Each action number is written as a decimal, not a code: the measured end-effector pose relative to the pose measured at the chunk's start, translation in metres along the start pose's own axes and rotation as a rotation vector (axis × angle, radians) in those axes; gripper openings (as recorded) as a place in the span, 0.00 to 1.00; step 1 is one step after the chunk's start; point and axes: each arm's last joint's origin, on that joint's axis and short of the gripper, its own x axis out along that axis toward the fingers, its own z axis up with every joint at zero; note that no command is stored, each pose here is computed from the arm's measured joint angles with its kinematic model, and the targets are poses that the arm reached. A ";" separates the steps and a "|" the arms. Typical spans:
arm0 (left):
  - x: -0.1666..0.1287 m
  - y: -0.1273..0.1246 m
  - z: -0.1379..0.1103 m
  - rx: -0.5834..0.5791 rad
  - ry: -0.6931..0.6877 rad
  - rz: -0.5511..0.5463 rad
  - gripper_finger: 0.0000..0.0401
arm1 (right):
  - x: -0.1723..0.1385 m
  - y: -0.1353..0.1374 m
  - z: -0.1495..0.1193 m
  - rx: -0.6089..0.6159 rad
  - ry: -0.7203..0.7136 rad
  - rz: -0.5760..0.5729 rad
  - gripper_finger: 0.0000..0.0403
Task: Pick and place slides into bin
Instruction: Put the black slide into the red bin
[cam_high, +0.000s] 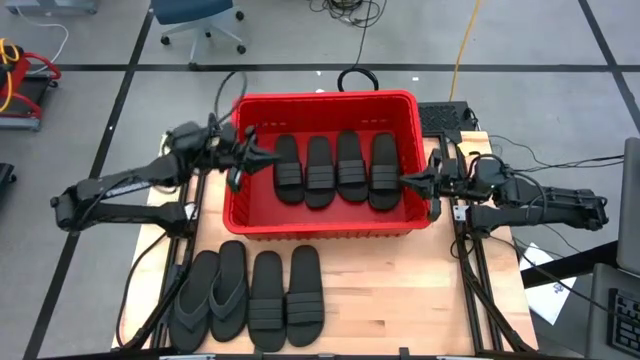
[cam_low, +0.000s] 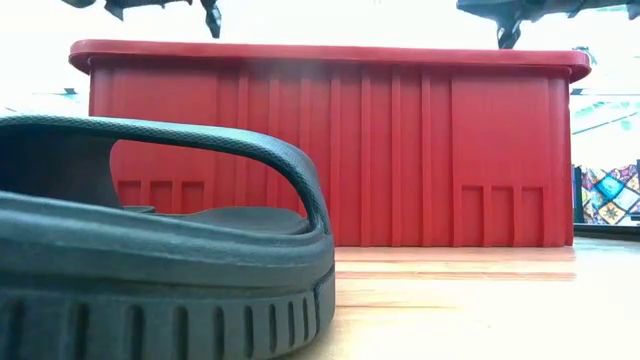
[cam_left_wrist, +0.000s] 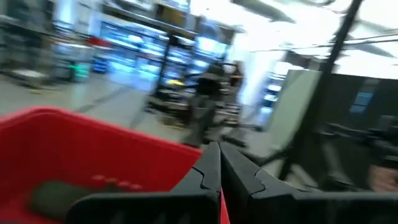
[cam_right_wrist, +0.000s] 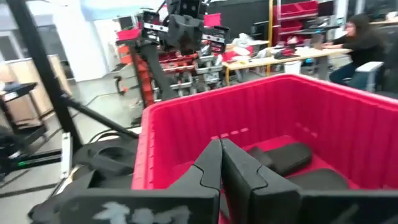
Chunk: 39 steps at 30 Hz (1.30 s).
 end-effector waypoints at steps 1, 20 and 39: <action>-0.005 -0.006 -0.002 0.010 0.006 0.042 0.00 | 0.000 0.001 0.000 0.013 -0.003 0.016 0.00; -0.063 -0.088 0.001 0.177 0.507 0.023 0.00 | 0.096 0.053 0.001 0.118 0.049 0.165 0.00; -0.062 -0.089 0.003 0.228 0.477 0.011 0.03 | 0.196 0.139 0.008 0.161 0.427 0.483 0.05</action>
